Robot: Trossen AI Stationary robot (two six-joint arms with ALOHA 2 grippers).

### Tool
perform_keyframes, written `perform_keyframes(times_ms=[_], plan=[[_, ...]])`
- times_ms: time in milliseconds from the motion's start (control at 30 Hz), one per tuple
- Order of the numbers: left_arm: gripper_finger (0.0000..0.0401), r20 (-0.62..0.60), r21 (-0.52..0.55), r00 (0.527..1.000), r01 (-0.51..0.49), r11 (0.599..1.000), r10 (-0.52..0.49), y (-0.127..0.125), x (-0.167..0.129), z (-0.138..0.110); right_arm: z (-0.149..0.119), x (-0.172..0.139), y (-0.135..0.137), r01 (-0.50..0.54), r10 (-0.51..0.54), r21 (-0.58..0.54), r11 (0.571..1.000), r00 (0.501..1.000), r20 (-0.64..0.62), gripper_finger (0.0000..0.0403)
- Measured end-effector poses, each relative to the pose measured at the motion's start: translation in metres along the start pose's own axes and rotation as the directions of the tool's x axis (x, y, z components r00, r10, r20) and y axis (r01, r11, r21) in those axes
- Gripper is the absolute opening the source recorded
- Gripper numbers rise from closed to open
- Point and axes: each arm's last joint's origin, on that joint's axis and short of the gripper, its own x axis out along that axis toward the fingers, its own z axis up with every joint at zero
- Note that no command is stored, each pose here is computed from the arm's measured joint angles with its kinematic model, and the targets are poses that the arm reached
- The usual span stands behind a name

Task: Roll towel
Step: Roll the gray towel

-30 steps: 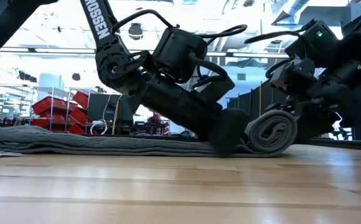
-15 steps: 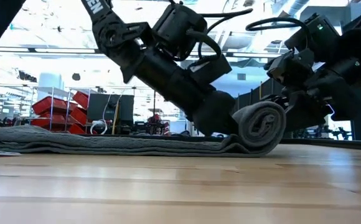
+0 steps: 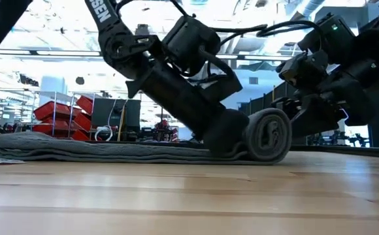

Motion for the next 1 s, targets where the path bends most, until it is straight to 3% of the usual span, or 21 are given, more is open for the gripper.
perform_keyframes(times_ms=[467,1000], plan=[[0.0173,-0.031,0.019,0.999,-0.007,1.000,0.008,0.002,-0.002,0.000,0.018,0.005,-0.002,-0.002,0.002,-0.032,0.999,1.000,-0.013,0.0207],[0.0173,-0.116,0.093,0.993,0.003,0.996,0.008,0.009,-0.025,0.012,0.024,0.006,-0.002,-0.004,0.004,-0.052,0.999,1.000,-0.010,0.0207]])
